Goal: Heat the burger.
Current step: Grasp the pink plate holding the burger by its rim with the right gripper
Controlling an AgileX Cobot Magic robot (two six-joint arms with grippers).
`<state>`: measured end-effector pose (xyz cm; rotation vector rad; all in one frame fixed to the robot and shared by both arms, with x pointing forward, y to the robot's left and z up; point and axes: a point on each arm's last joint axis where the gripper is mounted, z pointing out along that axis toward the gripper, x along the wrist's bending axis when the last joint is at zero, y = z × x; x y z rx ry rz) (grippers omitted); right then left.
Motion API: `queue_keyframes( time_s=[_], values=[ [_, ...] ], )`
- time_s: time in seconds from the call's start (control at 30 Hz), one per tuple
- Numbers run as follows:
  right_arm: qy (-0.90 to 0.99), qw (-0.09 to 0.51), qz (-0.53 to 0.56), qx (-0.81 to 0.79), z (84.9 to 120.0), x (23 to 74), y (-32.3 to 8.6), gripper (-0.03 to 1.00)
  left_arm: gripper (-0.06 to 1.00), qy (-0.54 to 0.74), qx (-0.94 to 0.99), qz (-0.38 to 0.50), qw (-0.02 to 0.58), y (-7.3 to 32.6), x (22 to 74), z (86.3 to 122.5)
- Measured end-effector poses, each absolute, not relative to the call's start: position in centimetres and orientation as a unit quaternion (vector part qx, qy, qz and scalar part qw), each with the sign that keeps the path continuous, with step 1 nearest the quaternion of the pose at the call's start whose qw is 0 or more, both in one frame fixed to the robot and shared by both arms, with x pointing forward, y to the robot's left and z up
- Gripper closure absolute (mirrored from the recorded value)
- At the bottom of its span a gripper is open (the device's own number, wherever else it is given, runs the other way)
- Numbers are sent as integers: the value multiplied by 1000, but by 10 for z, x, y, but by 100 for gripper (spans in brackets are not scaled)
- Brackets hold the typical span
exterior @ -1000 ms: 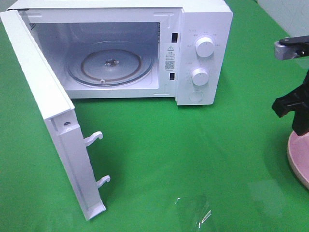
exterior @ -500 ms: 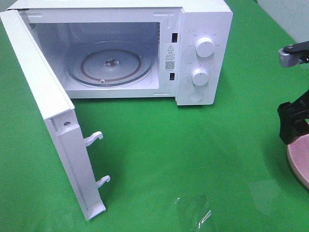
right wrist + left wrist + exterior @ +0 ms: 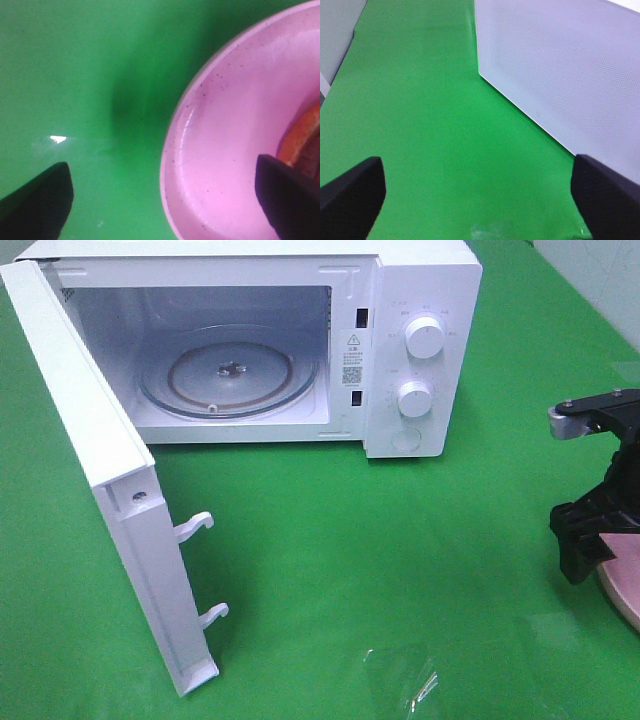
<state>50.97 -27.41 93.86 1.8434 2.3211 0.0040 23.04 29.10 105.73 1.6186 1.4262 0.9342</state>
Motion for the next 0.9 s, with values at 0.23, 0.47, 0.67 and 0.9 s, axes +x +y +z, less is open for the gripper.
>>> queue_keyframes(
  time_s=[0.23, 0.47, 0.67, 0.9],
  values=[
    [769, 85, 0, 633, 920, 518, -285, 7, 2, 560, 635, 367, 385, 291, 230, 1057],
    [771, 73, -6, 633, 901, 523, -285, 12, 2, 560, 635, 367, 385, 291, 230, 1057],
    [766, 63, -14, 640, 891, 524, -289, 15, 2, 560, 635, 367, 385, 291, 230, 1057],
    [757, 63, -13, 650, 891, 524, -293, 20, 2, 560, 635, 367, 385, 291, 230, 1057]
  ],
)
